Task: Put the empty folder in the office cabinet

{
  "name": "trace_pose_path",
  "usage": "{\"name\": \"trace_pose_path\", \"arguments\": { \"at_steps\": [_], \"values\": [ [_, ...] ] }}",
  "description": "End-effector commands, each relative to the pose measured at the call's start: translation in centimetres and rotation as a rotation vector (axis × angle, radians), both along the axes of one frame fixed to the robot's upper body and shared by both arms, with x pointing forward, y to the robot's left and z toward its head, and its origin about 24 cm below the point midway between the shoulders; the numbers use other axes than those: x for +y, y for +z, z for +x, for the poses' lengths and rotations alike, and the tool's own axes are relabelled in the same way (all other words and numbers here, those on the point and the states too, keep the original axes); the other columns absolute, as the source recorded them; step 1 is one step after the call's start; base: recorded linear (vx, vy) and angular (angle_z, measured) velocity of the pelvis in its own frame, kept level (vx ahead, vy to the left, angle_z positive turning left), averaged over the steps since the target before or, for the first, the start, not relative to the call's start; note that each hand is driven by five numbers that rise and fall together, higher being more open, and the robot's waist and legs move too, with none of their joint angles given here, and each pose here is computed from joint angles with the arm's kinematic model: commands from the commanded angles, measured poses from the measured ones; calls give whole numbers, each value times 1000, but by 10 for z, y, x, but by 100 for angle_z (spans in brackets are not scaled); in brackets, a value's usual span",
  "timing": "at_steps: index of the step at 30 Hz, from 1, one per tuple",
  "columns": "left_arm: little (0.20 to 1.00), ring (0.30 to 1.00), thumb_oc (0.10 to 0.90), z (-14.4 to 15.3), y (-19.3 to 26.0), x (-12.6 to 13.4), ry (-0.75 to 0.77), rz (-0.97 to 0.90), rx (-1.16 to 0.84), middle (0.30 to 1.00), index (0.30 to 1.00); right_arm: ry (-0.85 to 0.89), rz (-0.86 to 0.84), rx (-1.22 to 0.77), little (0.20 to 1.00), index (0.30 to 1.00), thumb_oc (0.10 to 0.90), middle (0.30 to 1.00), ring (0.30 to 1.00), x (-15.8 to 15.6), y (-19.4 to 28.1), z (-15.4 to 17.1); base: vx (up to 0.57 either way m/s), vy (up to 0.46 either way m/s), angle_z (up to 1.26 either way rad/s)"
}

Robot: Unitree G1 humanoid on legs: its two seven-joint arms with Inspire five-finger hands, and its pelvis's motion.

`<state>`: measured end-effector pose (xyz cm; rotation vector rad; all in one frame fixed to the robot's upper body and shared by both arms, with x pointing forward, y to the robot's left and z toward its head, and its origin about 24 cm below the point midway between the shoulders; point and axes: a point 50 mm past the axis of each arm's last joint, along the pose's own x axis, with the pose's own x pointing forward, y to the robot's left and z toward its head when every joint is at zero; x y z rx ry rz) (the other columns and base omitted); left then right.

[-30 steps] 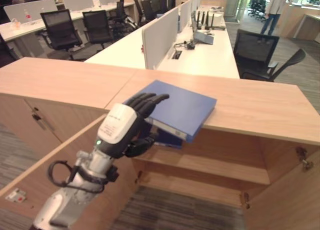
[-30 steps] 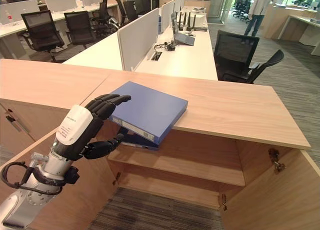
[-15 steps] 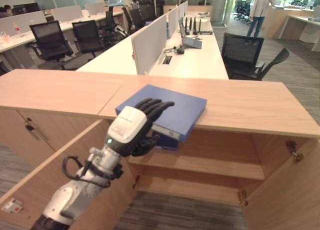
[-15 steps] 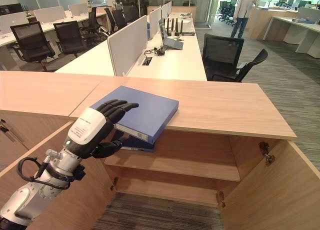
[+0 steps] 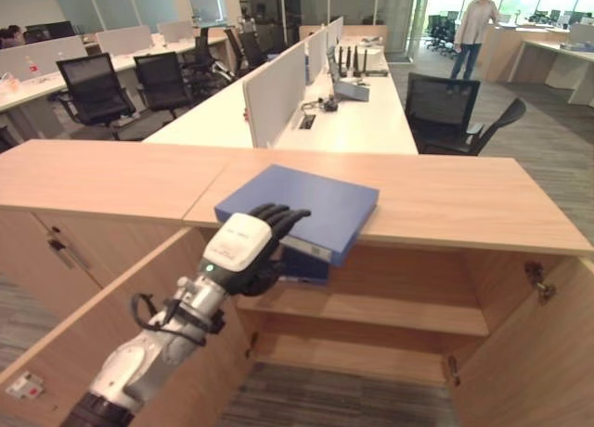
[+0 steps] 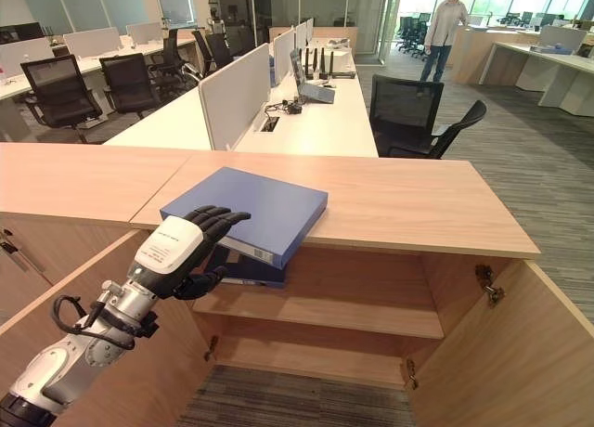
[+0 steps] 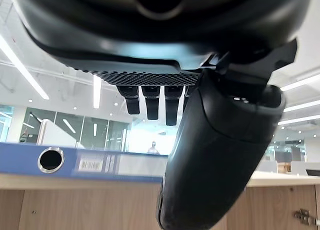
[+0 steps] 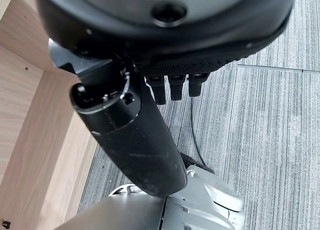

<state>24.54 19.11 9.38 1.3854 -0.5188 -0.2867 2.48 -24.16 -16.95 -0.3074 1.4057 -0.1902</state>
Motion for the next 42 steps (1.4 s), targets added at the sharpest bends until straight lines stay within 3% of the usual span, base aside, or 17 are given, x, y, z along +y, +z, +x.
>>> {"name": "trace_pose_path", "arguments": {
  "at_steps": [1, 21, 42],
  "values": [
    [900, 900, 800, 27, 68, -10, -23, -10, -346, 900, 900, 78, 56, -83, 900, 900, 800, 900, 900, 22, -1, 40, -1, -1, -3],
    [900, 900, 800, 52, 75, -22, -14, 139, -461, 900, 900, 108, 44, -86, 900, 900, 800, 900, 900, 22, -1, 44, 1, 1, -2],
    [900, 900, 800, 60, 53, -15, 47, 142, -352, 900, 900, 107, 29, -76, 900, 900, 800, 900, 900, 18, 0, 41, 0, 0, 0]
  ]
}}
